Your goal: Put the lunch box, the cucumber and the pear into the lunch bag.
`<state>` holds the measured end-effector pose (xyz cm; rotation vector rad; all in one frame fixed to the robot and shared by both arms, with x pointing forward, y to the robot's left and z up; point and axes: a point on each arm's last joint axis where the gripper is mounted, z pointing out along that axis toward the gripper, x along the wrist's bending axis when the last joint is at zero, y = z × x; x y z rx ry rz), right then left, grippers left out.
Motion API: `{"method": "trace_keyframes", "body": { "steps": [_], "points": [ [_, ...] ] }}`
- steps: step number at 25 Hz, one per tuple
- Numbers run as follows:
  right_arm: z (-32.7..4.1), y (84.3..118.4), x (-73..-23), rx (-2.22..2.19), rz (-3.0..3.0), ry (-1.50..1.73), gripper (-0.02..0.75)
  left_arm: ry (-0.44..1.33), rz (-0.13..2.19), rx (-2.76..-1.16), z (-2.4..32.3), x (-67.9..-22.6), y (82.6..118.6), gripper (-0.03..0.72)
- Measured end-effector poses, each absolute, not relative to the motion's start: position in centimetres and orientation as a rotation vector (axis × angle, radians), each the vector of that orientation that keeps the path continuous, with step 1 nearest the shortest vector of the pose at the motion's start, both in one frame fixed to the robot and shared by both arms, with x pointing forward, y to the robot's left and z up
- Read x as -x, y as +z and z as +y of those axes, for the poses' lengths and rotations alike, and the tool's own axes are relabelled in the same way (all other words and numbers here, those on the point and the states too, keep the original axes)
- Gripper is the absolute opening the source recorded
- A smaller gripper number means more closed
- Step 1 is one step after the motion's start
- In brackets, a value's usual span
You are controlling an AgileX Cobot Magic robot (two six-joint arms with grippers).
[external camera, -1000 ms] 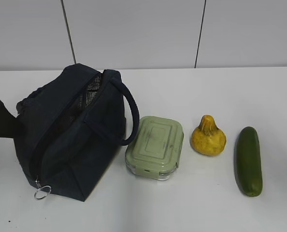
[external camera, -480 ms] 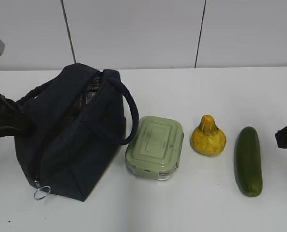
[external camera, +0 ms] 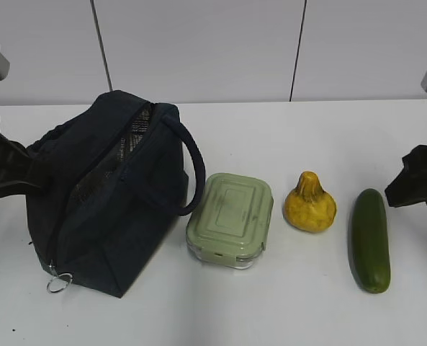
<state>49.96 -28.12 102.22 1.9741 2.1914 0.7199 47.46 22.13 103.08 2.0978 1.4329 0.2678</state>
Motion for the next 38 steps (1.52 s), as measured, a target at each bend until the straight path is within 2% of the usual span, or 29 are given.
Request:
{"method": "trace_keyframes", "body": {
  "steps": [4,10,17,20,38],
  "points": [
    [-28.9,100.3,-52.5,-2.066,2.163,0.558,0.456,0.265,1.436,-2.089,22.1,-47.5,103.1,-0.015],
    [-29.2,99.5,-55.6,-2.153,2.121,0.502,0.455,0.265,1.44,-2.069,22.0,-47.6,103.2,-0.015],
    [-27.9,98.0,-58.4,-2.221,2.197,0.43,0.475,0.264,1.442,-2.06,22.0,-47.6,103.2,-0.015],
    [-27.1,97.3,-59.1,-2.238,2.206,0.395,0.483,0.271,1.441,-2.054,22.0,-47.7,103.2,-0.015],
    [-27.2,92.3,-60.1,-2.37,2.167,0.172,0.484,0.283,1.441,-2.042,22.0,-47.8,103.3,-0.015]
  ]
}}
